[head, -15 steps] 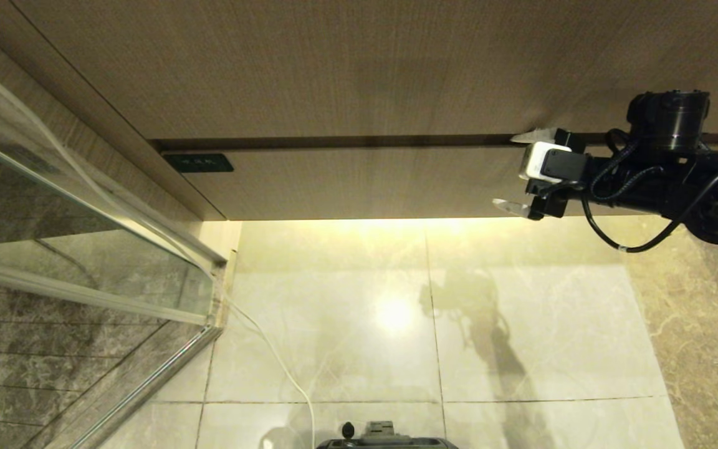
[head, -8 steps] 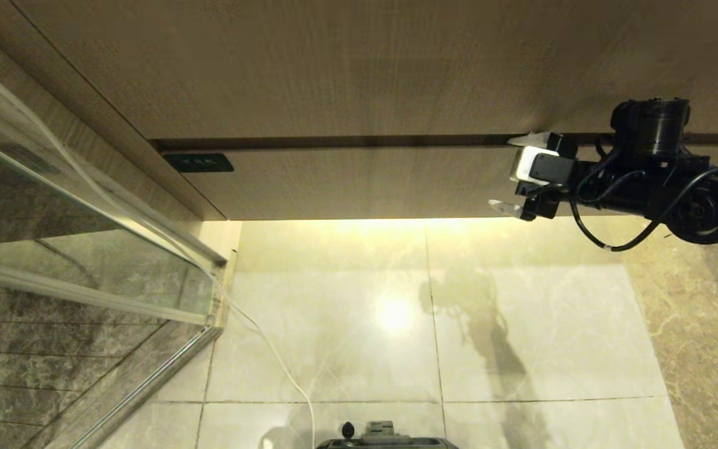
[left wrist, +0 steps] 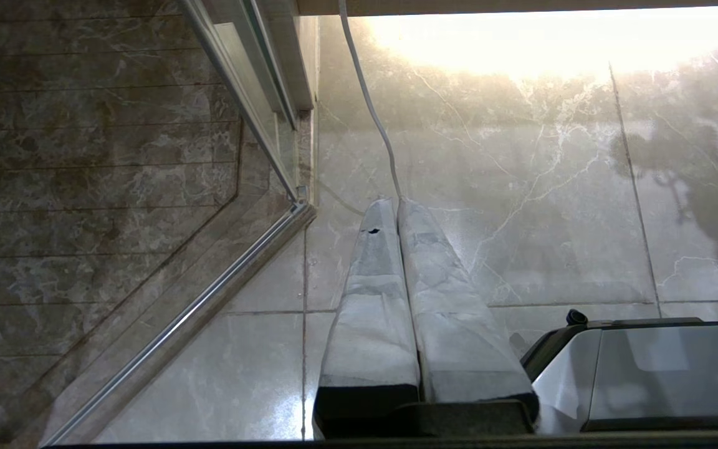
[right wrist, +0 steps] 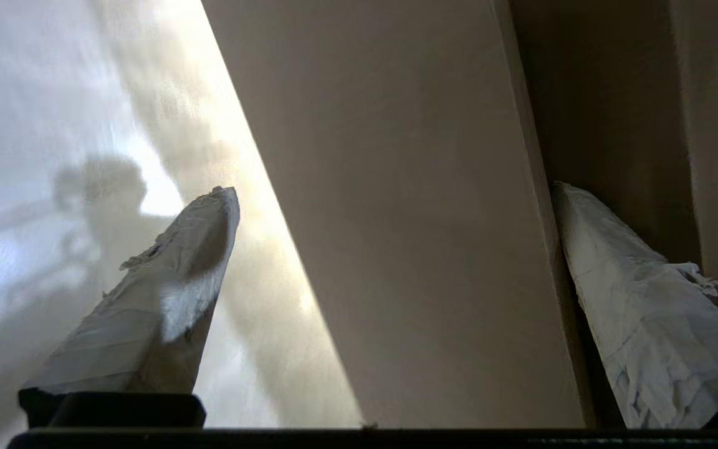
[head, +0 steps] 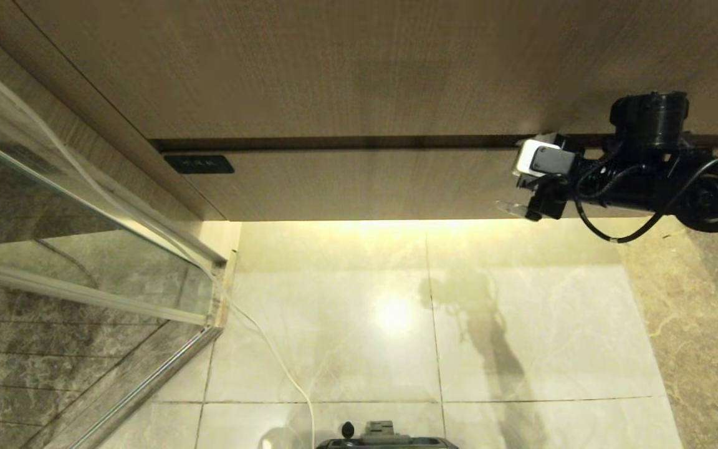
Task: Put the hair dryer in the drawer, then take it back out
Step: Pull open the drawer
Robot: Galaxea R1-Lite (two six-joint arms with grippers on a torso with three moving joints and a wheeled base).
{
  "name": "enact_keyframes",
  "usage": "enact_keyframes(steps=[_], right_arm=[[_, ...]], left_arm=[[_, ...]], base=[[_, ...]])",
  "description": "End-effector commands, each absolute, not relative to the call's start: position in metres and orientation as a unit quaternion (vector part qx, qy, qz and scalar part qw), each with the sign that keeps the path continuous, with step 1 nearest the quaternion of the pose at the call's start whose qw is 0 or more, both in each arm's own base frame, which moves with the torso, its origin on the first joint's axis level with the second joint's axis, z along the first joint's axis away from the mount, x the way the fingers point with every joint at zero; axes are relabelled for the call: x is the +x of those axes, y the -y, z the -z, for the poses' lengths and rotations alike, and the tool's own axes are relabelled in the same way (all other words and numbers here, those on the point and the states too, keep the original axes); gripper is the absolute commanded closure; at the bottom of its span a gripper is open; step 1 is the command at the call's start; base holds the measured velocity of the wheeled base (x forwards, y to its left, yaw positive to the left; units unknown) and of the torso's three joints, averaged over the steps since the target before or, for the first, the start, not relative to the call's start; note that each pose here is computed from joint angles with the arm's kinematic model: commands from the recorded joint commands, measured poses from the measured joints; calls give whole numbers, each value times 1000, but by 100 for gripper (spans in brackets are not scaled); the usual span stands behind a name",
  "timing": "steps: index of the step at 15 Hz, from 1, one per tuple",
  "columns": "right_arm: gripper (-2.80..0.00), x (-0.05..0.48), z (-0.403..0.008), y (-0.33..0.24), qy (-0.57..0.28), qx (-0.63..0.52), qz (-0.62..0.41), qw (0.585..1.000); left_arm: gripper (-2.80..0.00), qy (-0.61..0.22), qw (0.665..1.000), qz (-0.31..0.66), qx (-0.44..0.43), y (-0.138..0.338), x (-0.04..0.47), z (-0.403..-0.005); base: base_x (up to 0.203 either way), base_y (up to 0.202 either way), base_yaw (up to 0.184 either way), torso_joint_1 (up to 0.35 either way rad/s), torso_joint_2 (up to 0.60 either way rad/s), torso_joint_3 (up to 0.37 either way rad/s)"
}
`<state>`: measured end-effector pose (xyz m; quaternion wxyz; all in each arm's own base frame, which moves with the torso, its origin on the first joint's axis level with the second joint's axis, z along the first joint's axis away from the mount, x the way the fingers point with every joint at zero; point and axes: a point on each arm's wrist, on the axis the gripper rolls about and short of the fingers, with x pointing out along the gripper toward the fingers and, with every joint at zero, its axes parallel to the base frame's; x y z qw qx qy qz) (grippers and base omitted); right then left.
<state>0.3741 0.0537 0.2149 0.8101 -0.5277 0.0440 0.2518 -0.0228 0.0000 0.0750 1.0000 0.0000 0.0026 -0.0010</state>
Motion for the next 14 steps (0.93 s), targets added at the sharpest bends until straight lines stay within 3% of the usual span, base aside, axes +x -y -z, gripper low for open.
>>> enact_keyframes(steps=[1,8,14], right_arm=[[-280,371,-207,-49,-90,-519,-259,810],[-280,361,-205,-46,-158,-493,-234,823],[-280,327,-214,-42,-169,-494,-241,818]], left_arm=[[0,-3,1000,1,0,0,-23,-75],[0,-3,1000,1,0,0,-23,-75],[0,-3,1000,2,0,0,-23,-75]], base=[[0,0,0,0,0,0],[0,0,0,0,0,0],[0,0,0,0,0,0]])
